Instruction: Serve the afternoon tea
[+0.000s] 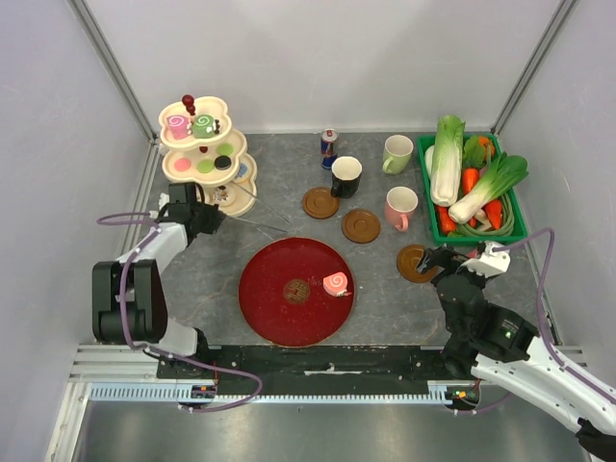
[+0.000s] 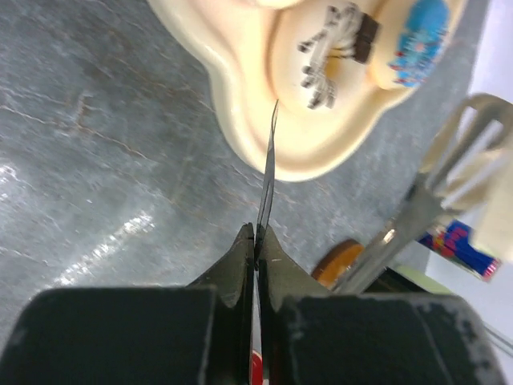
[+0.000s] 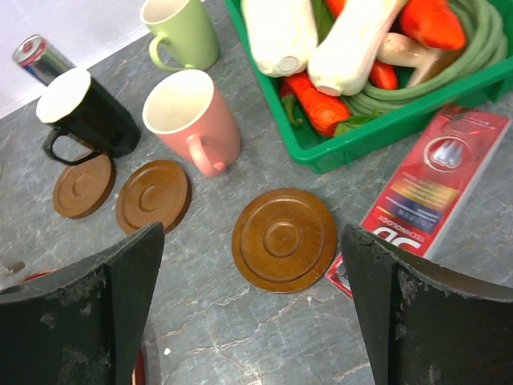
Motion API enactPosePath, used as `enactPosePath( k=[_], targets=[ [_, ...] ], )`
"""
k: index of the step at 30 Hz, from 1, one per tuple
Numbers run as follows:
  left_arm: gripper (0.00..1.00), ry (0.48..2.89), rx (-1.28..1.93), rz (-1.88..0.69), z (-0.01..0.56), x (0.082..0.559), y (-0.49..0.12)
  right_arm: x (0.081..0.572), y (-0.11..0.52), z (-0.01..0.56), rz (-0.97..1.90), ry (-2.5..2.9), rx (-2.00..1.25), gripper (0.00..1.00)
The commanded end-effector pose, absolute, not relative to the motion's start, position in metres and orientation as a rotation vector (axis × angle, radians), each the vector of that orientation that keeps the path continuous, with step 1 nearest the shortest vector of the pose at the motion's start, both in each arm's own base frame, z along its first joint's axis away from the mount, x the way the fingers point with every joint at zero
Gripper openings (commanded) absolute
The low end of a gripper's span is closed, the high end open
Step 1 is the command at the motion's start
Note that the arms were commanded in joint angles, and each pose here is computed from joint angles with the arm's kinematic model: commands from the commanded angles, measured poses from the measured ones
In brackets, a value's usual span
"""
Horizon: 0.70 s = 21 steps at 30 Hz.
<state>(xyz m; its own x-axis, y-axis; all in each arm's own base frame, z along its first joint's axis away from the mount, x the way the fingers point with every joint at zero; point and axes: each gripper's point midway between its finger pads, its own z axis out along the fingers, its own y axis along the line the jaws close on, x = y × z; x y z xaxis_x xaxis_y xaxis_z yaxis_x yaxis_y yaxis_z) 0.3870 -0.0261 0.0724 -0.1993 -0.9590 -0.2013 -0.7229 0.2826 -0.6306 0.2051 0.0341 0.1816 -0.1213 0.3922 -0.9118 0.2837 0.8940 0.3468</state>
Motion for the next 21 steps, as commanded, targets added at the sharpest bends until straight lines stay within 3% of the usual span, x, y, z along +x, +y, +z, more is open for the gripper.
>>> enactPosePath(
  k=[1, 9, 21],
  targets=[
    [0.02, 1.922, -1.325, -0.677, 0.136, 0.396, -0.036, 0.214, 0.061, 0.194, 0.173, 1.725, 0.384, 0.98],
    [0.02, 1.963, -0.967, -0.725, 0.196, 0.361, -0.051, 0.227, 0.127, 0.213, 0.297, 1.806, 0.063, 0.98],
    [0.02, 2.278, -0.699, -0.783, 0.149, 0.276, -0.081, 0.225, 0.204, 0.248, 0.605, 1.886, -0.068, 0.98]
  ],
)
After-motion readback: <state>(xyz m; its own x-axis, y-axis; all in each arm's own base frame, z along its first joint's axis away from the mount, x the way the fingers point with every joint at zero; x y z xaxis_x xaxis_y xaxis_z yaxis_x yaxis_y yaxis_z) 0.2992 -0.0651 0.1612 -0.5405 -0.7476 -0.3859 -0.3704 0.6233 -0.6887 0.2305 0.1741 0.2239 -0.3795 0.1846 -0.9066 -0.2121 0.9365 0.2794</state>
